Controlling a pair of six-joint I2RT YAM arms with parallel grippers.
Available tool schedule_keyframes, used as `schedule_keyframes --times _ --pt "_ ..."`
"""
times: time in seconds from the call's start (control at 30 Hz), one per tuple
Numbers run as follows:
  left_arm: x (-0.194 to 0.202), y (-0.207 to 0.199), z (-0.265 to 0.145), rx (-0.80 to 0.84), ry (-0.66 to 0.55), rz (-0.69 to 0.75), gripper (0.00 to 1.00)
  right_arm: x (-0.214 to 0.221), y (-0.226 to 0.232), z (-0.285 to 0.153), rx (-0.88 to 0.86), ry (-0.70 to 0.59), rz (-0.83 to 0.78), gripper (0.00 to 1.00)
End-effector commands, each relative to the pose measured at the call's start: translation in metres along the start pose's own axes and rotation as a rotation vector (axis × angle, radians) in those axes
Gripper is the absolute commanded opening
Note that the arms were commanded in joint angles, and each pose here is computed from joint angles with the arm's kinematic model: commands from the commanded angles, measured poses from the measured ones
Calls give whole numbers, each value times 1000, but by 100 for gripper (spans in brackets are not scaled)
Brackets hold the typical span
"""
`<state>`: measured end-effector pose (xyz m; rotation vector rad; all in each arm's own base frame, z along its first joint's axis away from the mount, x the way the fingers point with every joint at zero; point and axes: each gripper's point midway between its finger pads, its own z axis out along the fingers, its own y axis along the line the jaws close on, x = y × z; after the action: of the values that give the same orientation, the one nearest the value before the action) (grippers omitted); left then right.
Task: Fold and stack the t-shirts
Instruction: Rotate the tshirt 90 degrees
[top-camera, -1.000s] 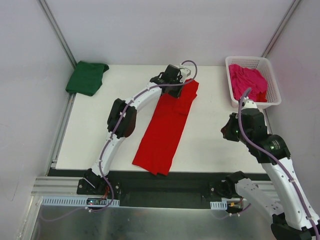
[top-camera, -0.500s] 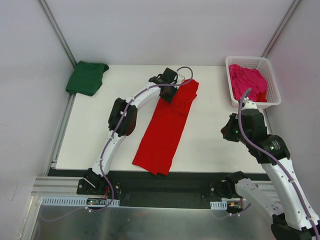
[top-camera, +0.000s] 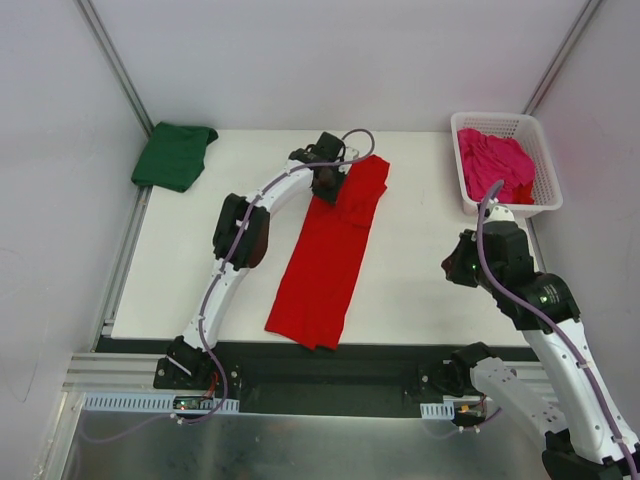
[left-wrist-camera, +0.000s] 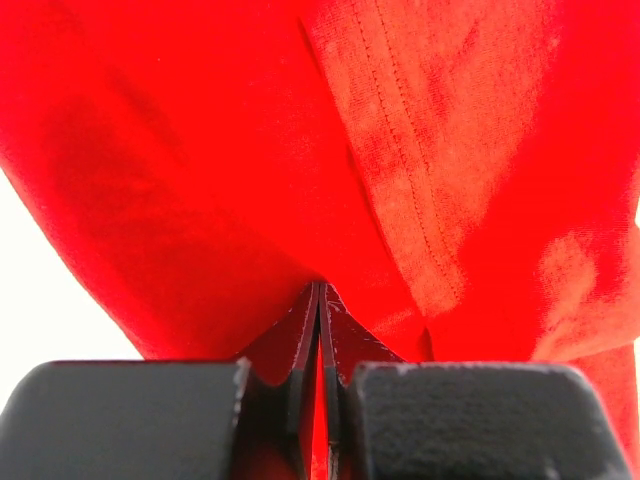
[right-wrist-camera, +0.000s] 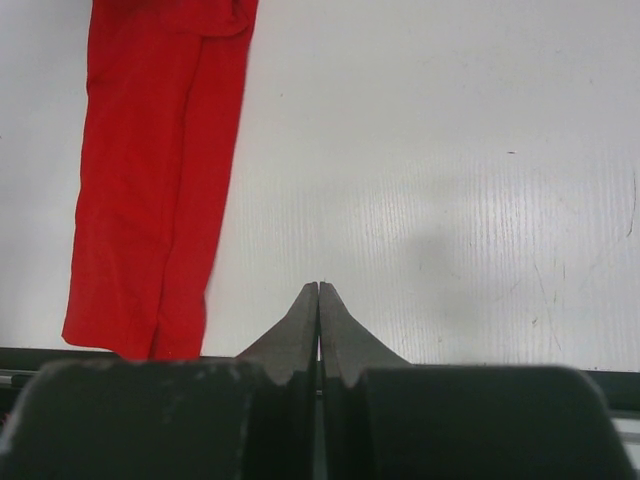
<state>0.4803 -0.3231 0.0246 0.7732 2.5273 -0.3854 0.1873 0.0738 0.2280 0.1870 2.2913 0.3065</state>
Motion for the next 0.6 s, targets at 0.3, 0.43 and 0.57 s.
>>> schedule_keyframes --times 0.3,0.43,0.57 --pt "50 80 -4 -143 142 -204 0 3 1 -1 -9 -6 15 2" --pt "55 91 -3 -162 147 -243 0 3 -2 -1 0 -7 17 2" --pt "62 102 -3 -191 159 -281 0 4 -2 -1 3 -6 17 2"
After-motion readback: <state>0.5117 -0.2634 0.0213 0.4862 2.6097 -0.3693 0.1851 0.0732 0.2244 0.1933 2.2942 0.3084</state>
